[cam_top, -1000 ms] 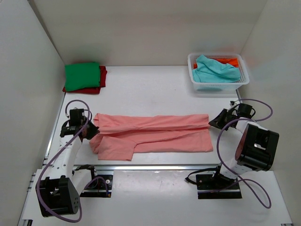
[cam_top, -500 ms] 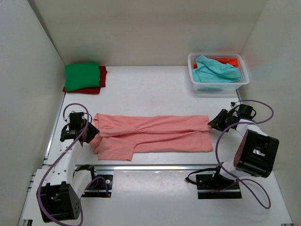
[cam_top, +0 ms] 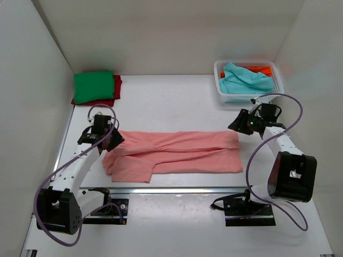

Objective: Fold and stack the t-shirts
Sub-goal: Rotate the tshirt 90 degrees

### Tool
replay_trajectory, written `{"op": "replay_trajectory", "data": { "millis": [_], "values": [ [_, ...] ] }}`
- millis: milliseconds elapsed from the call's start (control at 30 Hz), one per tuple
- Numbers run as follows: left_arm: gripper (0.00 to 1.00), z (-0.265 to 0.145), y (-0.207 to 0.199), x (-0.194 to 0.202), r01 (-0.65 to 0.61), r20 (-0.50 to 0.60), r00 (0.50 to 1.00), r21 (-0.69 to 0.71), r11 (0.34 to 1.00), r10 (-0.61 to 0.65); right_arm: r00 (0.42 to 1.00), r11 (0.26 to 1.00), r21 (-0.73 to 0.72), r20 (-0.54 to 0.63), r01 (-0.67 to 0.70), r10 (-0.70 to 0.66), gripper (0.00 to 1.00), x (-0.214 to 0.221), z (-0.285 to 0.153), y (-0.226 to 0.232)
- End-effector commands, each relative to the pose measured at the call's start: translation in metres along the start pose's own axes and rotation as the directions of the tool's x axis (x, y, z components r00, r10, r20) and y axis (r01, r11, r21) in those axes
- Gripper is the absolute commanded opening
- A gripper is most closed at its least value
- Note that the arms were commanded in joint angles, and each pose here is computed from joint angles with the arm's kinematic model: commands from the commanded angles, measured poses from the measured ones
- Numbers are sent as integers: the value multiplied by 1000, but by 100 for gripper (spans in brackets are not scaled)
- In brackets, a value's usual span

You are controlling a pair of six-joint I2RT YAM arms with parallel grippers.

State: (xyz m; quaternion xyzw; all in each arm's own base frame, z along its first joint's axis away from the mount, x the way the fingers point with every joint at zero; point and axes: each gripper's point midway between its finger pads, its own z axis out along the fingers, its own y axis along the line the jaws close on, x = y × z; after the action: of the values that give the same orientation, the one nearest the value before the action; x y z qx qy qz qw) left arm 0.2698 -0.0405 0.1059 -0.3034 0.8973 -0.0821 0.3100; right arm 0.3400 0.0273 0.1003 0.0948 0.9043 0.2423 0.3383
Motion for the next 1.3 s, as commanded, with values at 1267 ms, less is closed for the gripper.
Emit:
{"op": "replay_trajectory", "data": {
  "millis": [1267],
  "values": [
    [49, 240, -272, -14, -373, -255, 856, 298, 879, 449, 854, 984, -141, -493, 111, -167, 19, 248, 23, 166]
  ]
}}
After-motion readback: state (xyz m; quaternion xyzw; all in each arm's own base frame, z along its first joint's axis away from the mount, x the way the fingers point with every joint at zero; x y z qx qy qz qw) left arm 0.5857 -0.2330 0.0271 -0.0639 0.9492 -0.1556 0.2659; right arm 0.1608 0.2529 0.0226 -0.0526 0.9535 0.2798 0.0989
